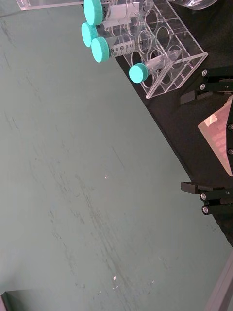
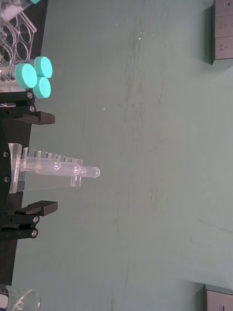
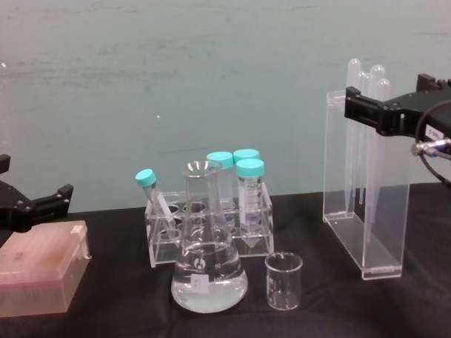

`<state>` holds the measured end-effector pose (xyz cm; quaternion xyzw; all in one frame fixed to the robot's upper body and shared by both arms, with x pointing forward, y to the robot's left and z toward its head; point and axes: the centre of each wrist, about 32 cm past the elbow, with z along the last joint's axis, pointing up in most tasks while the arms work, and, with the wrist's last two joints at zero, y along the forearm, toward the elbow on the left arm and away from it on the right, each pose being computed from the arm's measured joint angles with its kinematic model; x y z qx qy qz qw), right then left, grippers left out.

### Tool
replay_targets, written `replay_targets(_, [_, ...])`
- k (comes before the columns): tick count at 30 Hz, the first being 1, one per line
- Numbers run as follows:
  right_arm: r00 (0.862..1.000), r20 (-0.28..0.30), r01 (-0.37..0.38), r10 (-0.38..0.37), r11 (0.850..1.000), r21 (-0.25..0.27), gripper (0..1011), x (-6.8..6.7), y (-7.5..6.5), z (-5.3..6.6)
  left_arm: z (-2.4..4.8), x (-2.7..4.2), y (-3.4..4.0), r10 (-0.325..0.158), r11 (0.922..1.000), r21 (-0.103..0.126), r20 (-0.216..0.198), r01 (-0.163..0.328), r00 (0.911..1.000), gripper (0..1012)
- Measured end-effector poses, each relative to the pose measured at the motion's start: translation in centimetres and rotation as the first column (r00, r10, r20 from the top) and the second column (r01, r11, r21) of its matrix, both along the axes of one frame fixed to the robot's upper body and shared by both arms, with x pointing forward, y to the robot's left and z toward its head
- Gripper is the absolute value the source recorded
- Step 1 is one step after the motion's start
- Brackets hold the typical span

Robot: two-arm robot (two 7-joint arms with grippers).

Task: Place the experimental apparatus aside using one hand.

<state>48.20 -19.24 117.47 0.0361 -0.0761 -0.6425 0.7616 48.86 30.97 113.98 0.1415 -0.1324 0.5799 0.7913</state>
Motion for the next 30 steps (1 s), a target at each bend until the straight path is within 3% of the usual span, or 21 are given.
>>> replay_targets(13, [1.000,-0.024,0.020,-0.019,1.000,0.018,1003,1.3,0.6,-0.5,0.00,0.00,0.00,0.000,1.0000,0.000,0.000,0.000,1.0000,1000])
replay_targets(30, [0.998,-0.056,0.018,-0.016,0.999,0.030,1003,1.9,0.8,-0.9,0.00,0.00,0.00,0.000,1.0000,0.000,0.000,0.000,1.0000,1000])
